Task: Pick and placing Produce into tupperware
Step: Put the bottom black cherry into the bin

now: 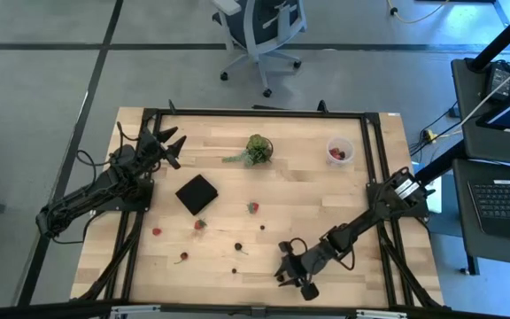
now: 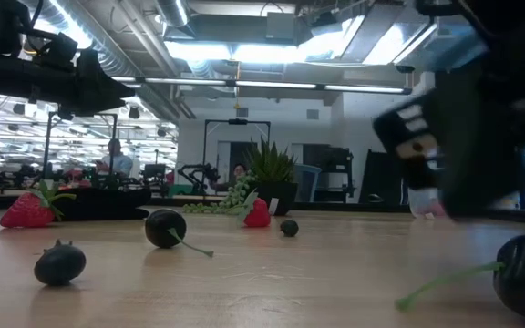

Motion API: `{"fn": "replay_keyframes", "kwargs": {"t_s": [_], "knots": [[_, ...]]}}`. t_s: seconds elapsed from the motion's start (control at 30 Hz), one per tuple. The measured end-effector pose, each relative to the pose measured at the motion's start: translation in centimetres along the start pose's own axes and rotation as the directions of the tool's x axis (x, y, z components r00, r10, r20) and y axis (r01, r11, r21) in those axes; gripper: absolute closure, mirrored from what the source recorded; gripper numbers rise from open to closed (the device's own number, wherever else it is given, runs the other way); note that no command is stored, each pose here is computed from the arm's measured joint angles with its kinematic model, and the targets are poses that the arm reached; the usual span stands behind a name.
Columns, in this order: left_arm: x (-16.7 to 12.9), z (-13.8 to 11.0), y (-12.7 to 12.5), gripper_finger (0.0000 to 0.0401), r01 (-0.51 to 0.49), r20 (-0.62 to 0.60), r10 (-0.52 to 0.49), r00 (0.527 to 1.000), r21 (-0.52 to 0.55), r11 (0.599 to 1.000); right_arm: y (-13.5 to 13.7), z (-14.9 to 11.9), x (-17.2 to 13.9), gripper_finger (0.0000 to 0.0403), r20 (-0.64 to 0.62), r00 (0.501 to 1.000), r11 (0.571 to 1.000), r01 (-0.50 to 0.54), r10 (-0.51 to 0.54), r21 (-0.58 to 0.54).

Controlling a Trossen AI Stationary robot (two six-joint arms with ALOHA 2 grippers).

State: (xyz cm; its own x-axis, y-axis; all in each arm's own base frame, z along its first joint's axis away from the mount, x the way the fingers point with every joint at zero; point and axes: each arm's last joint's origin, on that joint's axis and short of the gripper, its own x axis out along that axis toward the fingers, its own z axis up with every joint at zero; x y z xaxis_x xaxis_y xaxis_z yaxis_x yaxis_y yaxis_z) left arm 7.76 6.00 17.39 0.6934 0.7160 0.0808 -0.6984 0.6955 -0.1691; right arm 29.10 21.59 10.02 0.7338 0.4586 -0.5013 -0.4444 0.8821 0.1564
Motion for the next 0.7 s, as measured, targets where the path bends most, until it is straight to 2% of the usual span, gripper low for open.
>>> {"fn": "replay_keyframes", "kwargs": {"t_s": [0.3, 0.7], "knots": [[0.0, 0.0, 0.0, 0.0165, 0.000, -0.003, 0.000, 1.000, -0.003, 1.000, 0.3, -1.2, 0.5, 0.0279, -0.035, 0.999, 0.998, 0.009, -0.011, -0.059], [0.0, 0.0, 0.0, 0.0165, 0.000, -0.004, 0.000, 1.000, -0.003, 1.000, 0.1, -1.6, 0.4, 0.0279, -0.098, 0.994, 0.995, 0.040, -0.049, -0.093]]}}
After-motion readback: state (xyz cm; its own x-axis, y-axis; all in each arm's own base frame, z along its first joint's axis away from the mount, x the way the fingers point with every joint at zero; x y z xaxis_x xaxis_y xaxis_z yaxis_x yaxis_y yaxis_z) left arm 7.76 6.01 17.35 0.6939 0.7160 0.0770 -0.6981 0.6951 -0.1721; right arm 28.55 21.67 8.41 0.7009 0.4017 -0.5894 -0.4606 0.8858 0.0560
